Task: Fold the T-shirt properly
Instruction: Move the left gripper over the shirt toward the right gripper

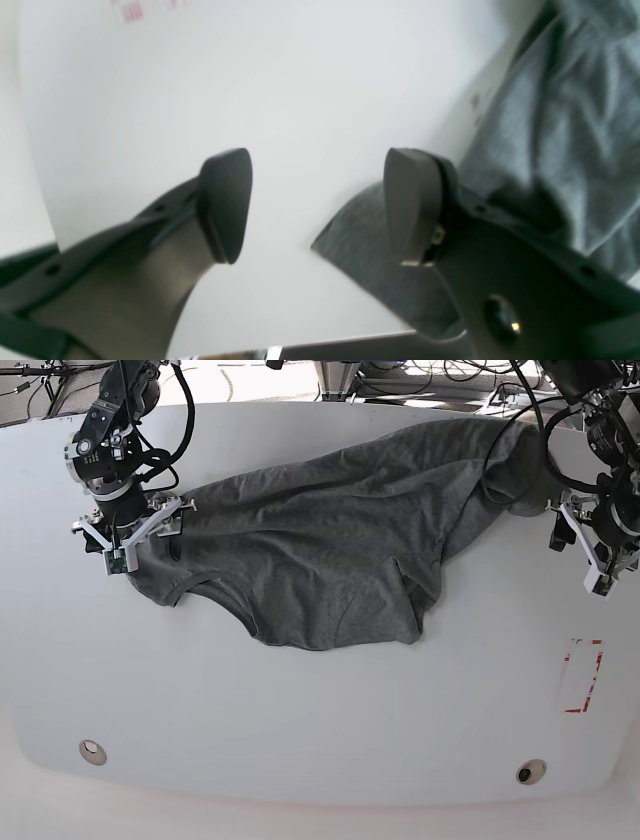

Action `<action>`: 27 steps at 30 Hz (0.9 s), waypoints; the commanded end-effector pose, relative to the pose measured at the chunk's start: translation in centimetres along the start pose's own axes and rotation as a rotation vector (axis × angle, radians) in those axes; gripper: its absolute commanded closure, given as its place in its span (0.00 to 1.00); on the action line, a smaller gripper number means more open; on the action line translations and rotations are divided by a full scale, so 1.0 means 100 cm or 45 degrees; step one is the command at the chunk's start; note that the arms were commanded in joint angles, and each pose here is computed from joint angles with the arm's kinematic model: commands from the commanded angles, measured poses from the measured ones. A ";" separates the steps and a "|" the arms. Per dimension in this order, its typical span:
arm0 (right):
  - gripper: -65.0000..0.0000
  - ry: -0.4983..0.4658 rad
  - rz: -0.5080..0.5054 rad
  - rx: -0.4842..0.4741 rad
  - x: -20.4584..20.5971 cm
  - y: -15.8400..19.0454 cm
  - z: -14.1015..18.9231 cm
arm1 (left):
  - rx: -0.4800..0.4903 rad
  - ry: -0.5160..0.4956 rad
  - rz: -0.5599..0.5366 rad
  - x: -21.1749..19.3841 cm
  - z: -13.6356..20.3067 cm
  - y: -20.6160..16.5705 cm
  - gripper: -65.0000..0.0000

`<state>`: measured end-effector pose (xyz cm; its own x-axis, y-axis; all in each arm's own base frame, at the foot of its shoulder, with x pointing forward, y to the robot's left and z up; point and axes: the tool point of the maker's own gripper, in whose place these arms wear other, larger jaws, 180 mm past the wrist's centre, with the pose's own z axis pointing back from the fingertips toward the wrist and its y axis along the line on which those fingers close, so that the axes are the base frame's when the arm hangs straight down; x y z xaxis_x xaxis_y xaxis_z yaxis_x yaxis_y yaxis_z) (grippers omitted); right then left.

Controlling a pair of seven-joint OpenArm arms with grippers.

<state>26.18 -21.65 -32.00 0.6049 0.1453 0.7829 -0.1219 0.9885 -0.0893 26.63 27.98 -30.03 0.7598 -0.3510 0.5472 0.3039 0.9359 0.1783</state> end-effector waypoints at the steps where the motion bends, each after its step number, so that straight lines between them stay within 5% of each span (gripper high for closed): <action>1: 0.33 -0.071 0.026 0.008 0.015 0.002 0.003 | -0.045 -0.155 -0.024 0.032 0.002 -0.009 0.45; 7: 0.34 -0.078 0.032 0.020 0.018 0.005 0.002 | -0.139 -0.152 -0.046 0.038 -0.012 -0.036 0.56; 13: 0.34 -0.109 0.035 0.015 0.029 0.001 -0.002 | -0.259 -0.153 -0.091 0.038 -0.027 -0.071 0.83; 17: 0.34 -0.127 0.029 0.022 0.035 0.000 -0.007 | -0.316 -0.166 -0.128 0.042 -0.031 -0.090 0.92; 27: 0.35 -0.167 0.003 0.051 0.057 -0.006 -0.032 | -0.385 -0.093 -0.270 0.040 -0.040 -0.127 0.77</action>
<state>31.73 -20.80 -30.16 0.5161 0.1254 0.8473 -0.1578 0.9862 -0.0498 27.27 14.44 -34.19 0.6438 -0.5123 0.5685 0.6139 0.7892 0.0160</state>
